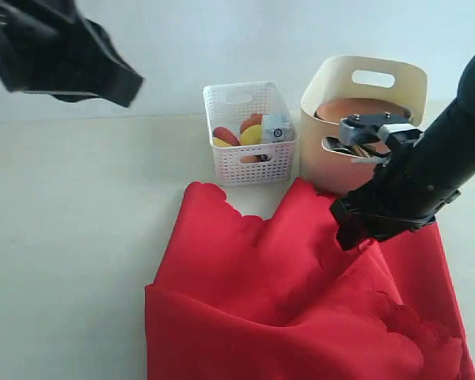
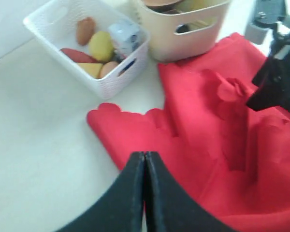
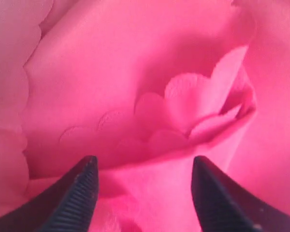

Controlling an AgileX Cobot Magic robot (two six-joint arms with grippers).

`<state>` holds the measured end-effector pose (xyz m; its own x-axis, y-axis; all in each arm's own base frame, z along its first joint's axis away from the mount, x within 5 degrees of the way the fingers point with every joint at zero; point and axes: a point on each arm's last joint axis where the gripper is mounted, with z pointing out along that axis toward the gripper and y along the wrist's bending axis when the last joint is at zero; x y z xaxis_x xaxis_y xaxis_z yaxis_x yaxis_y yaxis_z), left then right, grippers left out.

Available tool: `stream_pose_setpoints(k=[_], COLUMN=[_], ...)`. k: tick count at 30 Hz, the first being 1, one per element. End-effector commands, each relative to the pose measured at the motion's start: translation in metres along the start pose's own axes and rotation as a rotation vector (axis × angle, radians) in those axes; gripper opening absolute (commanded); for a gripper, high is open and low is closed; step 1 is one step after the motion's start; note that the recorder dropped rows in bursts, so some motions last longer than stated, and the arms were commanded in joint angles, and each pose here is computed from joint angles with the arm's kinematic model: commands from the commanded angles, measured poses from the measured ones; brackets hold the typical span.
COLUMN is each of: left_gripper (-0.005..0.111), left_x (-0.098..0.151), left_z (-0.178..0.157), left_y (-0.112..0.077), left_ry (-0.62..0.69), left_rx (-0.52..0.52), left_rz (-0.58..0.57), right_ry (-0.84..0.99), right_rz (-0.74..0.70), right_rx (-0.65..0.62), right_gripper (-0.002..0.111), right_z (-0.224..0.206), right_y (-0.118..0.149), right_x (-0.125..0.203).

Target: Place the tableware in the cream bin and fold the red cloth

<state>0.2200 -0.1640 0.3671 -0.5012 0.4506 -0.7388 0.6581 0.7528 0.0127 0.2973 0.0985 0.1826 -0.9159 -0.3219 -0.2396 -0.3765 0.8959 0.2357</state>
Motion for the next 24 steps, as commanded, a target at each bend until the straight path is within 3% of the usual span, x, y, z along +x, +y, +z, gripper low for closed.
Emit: stream_pose_setpoints(k=[1,4,11,16,21,24], left_gripper=[0.0,0.0,0.0,0.0,0.0,0.0], left_x=[0.019,0.026,0.037,0.037,0.037,0.037], left_z=[-0.025,-0.038,-0.042,-0.041,-0.041,-0.041], left_y=[0.028,0.037,0.039,0.039,0.039,0.039], left_ry=[-0.056,-0.137,-0.214,-0.211,-0.21,-0.211], left_rx=[-0.099,-0.144,-0.176,-0.176,-0.173,-0.171], left_rz=[-0.091,-0.136,-0.144,-0.144,-0.148,-0.15], right_ry=[-0.011,-0.011,0.024,0.032,0.064,0.078], right_rz=[-0.001,0.016,0.093,0.072,0.078,0.083], right_rx=[-0.001,0.003,-0.005,-0.132,-0.154,-0.157], right_gripper=[0.066,0.075,0.075,0.075,0.071,0.061], right_z=[0.011,0.019,0.042,0.055,0.068,0.073], right_y=[-0.007,-0.016,-0.041,-0.034,-0.035,-0.036], right_x=[-0.017,-0.027,-0.03,-0.03,-0.027,-0.026])
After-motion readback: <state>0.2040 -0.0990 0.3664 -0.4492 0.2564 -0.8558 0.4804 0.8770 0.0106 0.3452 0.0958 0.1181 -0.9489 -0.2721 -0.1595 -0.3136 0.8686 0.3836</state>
